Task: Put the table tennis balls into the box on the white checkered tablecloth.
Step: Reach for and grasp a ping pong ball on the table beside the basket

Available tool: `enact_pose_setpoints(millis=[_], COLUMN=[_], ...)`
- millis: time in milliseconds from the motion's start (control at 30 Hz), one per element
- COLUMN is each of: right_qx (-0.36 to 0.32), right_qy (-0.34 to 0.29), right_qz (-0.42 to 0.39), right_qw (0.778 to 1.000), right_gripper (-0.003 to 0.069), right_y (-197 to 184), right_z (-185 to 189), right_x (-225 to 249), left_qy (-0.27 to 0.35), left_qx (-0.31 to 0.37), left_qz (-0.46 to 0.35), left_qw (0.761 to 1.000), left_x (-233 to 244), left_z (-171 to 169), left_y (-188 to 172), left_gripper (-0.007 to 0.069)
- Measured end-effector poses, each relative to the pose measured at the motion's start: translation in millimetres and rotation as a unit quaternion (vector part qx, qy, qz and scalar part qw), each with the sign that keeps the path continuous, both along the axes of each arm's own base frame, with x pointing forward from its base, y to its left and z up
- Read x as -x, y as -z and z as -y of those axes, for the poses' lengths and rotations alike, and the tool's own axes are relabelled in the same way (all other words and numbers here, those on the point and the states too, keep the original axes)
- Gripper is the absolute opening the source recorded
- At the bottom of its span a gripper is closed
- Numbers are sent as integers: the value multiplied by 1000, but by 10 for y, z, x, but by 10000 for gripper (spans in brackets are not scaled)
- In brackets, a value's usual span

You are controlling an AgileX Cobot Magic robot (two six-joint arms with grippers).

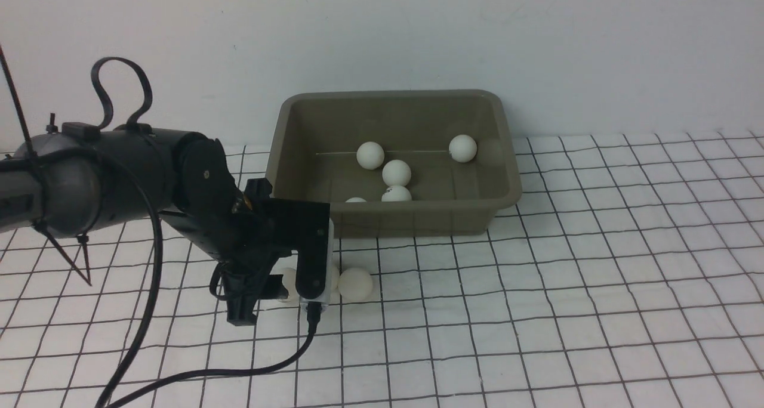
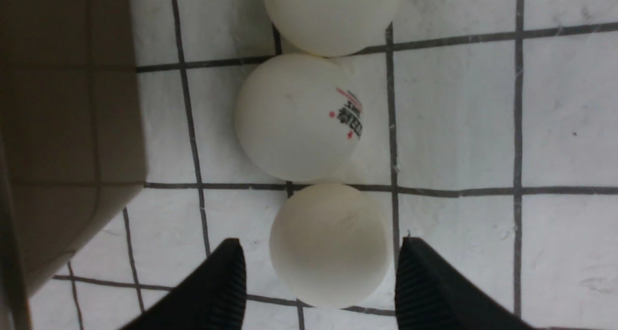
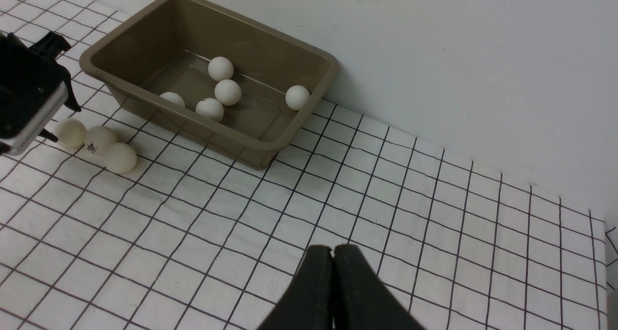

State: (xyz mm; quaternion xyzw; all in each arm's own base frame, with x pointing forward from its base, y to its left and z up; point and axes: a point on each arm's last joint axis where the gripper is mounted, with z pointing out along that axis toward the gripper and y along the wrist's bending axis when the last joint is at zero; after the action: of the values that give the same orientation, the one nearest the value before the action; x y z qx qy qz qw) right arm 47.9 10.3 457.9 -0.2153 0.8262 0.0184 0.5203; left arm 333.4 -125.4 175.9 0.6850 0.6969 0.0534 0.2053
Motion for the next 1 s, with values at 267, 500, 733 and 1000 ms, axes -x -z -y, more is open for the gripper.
enact_pose_setpoints(millis=[267,500,733,1000], right_qx=[0,0,0,0], right_qy=[0,0,0,0], right_qz=[0,0,0,0], right_qw=[1000,1000,1000,1000], right_gripper=[-18,-18,-18,-18], right_y=[0,0,0,0], right_z=[0,0,0,0], right_x=[0,0,0,0], left_qy=[-2,-3,-5,-7], left_qx=[-2,-3,-4,-3], left_qz=[-2,-2,0,4], left_qw=[1000,1000,1000,1000], left_x=[-35,-66,-93,-114], left_z=[9,17,23,28], left_y=[99,183,252,297], left_gripper=[377,377,377,377])
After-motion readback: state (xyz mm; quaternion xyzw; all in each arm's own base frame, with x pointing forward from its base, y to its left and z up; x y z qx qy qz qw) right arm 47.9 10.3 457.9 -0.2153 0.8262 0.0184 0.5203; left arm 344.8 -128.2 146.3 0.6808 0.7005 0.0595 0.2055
